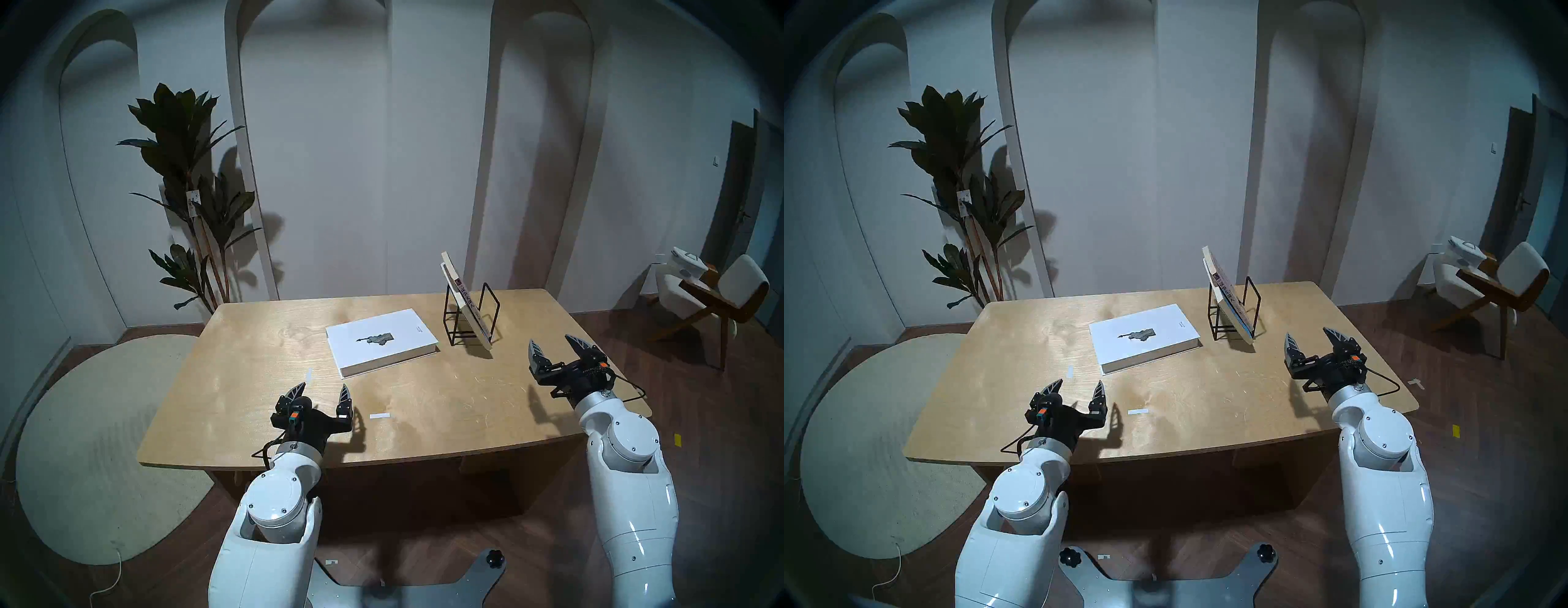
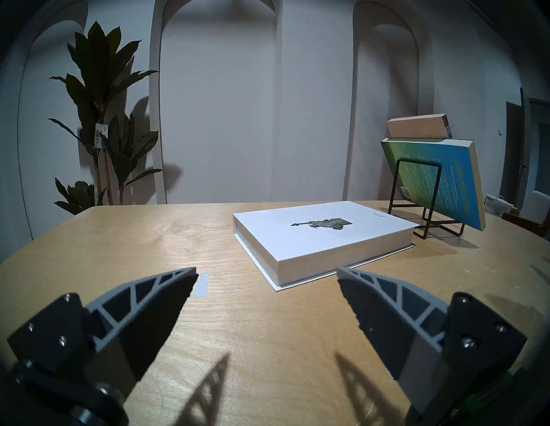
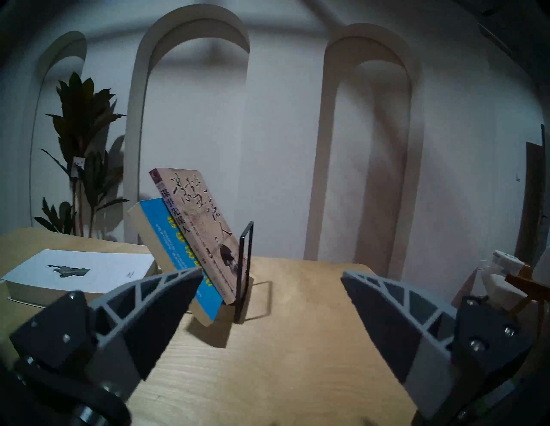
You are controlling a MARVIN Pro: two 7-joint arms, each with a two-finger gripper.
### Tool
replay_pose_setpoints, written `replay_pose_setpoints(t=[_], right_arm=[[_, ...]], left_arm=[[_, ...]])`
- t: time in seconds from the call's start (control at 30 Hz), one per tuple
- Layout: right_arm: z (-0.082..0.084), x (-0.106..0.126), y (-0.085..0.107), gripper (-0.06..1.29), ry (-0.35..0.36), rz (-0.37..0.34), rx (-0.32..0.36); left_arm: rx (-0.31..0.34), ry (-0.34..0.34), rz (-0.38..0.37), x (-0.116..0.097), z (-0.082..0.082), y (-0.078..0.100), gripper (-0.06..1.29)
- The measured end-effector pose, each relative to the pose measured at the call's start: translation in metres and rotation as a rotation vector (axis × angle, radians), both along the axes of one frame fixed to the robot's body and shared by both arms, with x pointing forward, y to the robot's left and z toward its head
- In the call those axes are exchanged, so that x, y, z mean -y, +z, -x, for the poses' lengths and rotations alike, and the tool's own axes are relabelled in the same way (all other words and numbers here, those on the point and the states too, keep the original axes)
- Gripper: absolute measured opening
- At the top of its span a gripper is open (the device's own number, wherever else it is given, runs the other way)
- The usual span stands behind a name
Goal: Stack the books into one stack
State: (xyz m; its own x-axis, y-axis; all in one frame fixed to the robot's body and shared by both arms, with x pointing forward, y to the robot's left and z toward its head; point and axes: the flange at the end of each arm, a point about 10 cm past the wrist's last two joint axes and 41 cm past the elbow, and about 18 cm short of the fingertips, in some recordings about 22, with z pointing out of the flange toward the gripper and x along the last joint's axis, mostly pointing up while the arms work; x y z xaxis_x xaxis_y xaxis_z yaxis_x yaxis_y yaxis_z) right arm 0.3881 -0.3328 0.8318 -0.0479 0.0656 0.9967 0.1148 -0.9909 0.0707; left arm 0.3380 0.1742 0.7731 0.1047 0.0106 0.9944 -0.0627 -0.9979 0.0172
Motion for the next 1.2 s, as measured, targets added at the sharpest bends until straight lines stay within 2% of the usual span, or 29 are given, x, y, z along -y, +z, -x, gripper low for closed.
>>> replay_pose_setpoints(t=[0.1,0.27,0.37,0.63,0.77,0.97,1.2], right_arm=[[0.000,0.003,-0.003,1.25,0.007,-0.001,-0.008],[0.000,0.009,-0.009,1.25,0.010,-0.010,-0.020],[-0.002,0.012,-0.011,1.25,0.012,-0.010,-0.027],[-0.008,0.012,-0.008,1.25,0.022,-0.005,-0.024],[-0.009,0.012,-0.007,1.25,0.026,-0.003,-0.023],[-0.011,0.012,-0.007,1.25,0.028,-0.002,-0.021],[-0.012,0.013,-0.006,1.25,0.028,0.000,-0.021]], left_arm=[[-0.014,-0.028,0.028,0.001,-0.001,0.001,1.24],[-0.017,-0.131,0.095,0.008,-0.004,0.005,1.24],[-0.003,-0.213,0.115,0.015,-0.009,0.013,1.24],[0.027,-0.343,0.161,0.038,-0.023,0.033,1.24],[-0.024,-0.422,0.235,0.054,-0.031,0.036,1.24],[-0.131,-0.508,0.344,0.078,-0.040,0.029,1.24],[-0.183,-0.593,0.442,0.109,-0.046,0.027,1.24]])
